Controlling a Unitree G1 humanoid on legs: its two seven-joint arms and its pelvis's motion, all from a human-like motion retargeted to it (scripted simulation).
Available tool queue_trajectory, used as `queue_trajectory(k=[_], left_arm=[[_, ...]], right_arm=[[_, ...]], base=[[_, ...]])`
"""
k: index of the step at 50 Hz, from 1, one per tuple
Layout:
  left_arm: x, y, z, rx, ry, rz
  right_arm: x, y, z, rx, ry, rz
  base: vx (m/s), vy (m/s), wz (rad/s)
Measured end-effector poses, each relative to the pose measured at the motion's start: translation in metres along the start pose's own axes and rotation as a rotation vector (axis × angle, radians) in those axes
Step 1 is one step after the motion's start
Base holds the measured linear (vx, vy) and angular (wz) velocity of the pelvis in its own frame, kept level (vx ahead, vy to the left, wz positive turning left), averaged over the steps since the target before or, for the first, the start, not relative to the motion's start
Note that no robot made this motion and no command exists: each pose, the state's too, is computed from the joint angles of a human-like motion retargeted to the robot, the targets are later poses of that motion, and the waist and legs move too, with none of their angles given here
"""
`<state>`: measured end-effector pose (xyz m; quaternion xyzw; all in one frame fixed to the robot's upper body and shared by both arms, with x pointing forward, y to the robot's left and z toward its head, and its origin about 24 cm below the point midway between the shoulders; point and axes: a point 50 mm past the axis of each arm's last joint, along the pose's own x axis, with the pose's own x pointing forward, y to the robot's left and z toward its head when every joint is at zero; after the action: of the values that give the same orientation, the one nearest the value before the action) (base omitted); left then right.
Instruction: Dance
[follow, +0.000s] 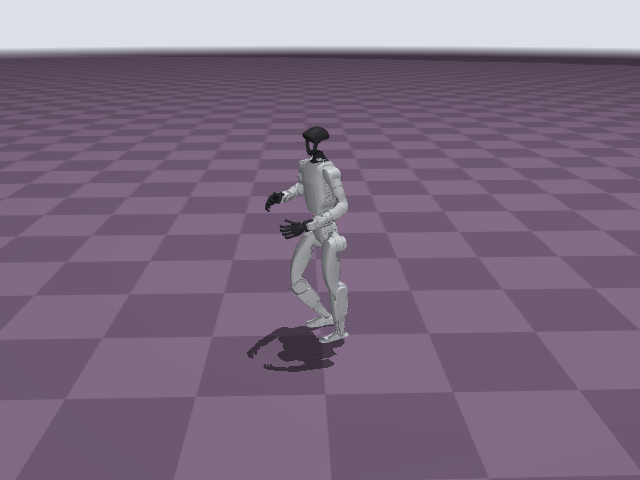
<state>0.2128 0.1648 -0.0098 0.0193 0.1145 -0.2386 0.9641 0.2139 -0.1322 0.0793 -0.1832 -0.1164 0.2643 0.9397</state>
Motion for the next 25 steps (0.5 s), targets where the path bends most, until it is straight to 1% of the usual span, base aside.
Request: queue_trajectory(k=[7,13,19,25], left_arm=[[0.002,-0.005,-0.003,-0.019,0.015,-0.061],[-0.01,0.0,-0.01,-0.017,0.045,-0.046],[-0.034,0.012,-0.024,-0.024,0.104,0.023],[-0.06,0.019,-0.037,-0.016,0.177,0.069]], right_arm=[[0.016,0.018,-0.002,0.012,0.007,0.123],[0.035,0.025,0.01,-0.033,-0.061,0.212],[0.052,0.021,0.025,-0.094,-0.139,0.241],[0.055,0.013,0.031,-0.133,-0.166,0.221]], base=[[-0.03,-0.08,0.78],[0.0,-0.04,0.8],[0.11,0.02,0.27],[0.15,0.07,0.06]])
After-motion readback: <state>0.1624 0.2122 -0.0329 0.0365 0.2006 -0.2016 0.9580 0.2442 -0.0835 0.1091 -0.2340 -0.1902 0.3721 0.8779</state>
